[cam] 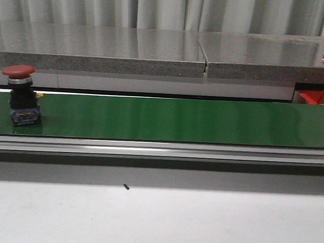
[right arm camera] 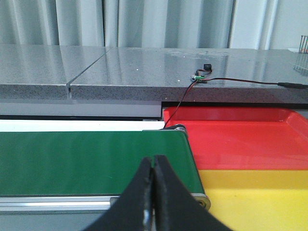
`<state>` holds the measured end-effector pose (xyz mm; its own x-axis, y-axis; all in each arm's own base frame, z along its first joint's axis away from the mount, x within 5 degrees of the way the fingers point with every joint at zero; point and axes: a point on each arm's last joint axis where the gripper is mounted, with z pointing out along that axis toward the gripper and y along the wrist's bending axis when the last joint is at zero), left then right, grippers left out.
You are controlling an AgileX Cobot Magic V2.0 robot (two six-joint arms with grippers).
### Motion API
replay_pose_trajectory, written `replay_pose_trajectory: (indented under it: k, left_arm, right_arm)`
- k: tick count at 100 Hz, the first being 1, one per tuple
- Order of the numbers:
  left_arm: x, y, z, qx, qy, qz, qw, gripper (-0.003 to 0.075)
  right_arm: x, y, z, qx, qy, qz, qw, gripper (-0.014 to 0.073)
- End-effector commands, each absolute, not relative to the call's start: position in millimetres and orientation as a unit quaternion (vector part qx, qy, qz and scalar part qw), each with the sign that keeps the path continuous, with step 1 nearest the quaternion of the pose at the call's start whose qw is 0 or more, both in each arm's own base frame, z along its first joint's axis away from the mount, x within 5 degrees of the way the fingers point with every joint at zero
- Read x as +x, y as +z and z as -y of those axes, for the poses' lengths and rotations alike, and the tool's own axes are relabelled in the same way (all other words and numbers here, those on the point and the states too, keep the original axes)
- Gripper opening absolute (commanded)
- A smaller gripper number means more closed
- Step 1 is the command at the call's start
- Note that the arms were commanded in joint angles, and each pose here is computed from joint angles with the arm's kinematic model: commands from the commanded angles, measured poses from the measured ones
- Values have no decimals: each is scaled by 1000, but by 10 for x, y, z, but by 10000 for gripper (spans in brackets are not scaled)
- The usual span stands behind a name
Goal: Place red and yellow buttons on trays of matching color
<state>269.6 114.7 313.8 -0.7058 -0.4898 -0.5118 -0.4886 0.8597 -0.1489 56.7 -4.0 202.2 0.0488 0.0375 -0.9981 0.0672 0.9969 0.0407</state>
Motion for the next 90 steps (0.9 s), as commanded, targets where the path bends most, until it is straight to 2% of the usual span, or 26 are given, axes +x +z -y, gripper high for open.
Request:
replay_pose_trajectory:
  k: [1,25,45,52,57,58,59,62,69,75,90]
  left_arm:
    - [2816,3283,-1040,-242,-10,-916,320,149]
    - [3139,3003,-828,-205,-29,-933,296,149]
    - [3230,2820,-831,-203,-32,-941,267,159]
    - [3234,2813,-829,-191,-31,-944,267,223]
    - [3235,2813,-828,-190,-31,-944,267,308]
    - [3235,2813,-828,-190,-31,-944,267,351]
    - [3235,2813,-828,-190,-31,-944,267,351]
    - [3234,2812,-824,-191,-33,-944,266,424]
    - [3231,2819,-816,-190,-34,-944,266,536]
    - [3223,2852,-793,-187,-35,-943,272,557]
    - [3153,3018,-647,-156,-33,-943,293,518]
  right_arm:
    - [534,2160,35,30,-16,-647,761,-58]
    - [534,2160,35,30,-16,-647,761,-58]
    - [534,2160,35,30,-16,-647,761,-58]
    - [534,2160,35,30,-16,-647,761,-58]
    - [534,2160,35,30,-16,-647,761,-58]
    - [534,2160,35,30,-16,-647,761,-58]
    - [534,2160,35,30,-16,-647,761,-58]
    - [534,2160,35,30,-16,-647,761,-58]
    - [534,2160,35,30,-16,-647,761,-58]
    - [534,2160,35,30,-16,-647,761,-58]
    - [534,2160,35,30,-16,-647,761,-58]
